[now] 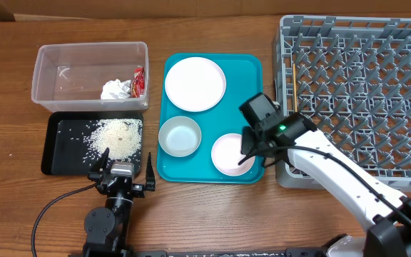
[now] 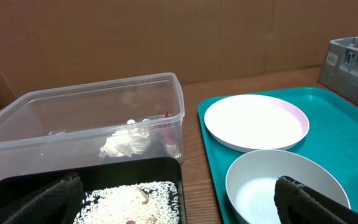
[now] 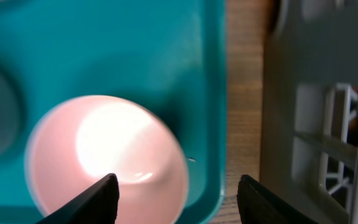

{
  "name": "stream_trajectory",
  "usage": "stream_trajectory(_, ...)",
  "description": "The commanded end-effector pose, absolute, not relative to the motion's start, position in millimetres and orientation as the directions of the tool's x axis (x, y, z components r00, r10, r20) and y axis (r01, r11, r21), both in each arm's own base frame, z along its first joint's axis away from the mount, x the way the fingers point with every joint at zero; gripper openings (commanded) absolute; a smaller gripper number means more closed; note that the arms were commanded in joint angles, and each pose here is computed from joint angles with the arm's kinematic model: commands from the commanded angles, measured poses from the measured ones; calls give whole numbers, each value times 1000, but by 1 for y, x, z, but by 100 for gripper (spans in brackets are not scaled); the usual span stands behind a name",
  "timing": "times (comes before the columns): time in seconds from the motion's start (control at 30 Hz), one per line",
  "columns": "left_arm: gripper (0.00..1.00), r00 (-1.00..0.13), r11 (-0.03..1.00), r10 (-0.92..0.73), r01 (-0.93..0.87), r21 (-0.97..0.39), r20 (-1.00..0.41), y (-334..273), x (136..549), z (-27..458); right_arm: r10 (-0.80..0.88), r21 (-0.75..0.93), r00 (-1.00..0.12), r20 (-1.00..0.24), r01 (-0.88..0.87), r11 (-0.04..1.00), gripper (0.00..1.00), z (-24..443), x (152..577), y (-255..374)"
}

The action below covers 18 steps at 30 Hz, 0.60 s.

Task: Sort waste into correct bins and load items into the dishwasher
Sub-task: 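Reach the right gripper to the pink-rimmed plate and grasp its edge, then lift the pink-rimmed plate and stand it in the dish rack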

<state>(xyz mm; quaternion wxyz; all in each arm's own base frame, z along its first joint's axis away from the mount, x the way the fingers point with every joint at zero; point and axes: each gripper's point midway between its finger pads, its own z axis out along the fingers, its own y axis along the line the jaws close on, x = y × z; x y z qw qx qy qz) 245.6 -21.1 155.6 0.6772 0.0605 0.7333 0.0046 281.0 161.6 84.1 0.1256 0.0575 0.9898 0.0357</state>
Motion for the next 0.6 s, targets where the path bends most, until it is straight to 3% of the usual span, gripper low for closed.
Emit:
stream_trajectory(0.0, 100, -72, 991, 113, 84, 107, -991, -21, 246, 155, 193, 123, -960, -205, 170, 978, 52, 65, 277, 154)
stream_trajectory(0.1, 100, -72, 991, 113, 84, 107, -991, -21, 246, 155, 112, 202, -982, -155, 80, 976, 47, 50, 264, 170)
stream_trajectory(0.37, 100, -72, 991, 113, 84, 107, -991, -21, 246, 155, 25, 170, -991, -132, 2, 985, 35, 22, 257, 169)
stream_trajectory(0.5, 100, -72, 991, 113, 84, 107, -991, -21, 246, 155, 20, 167, -995, -100, 3, 986, 8, 12, 255, 170)
stream_trajectory(0.57, 100, -72, 991, 113, 84, 107, -991, -21, 246, 155, 21, 178, -993, -119, 0, 984, 4, 22, 261, 174)
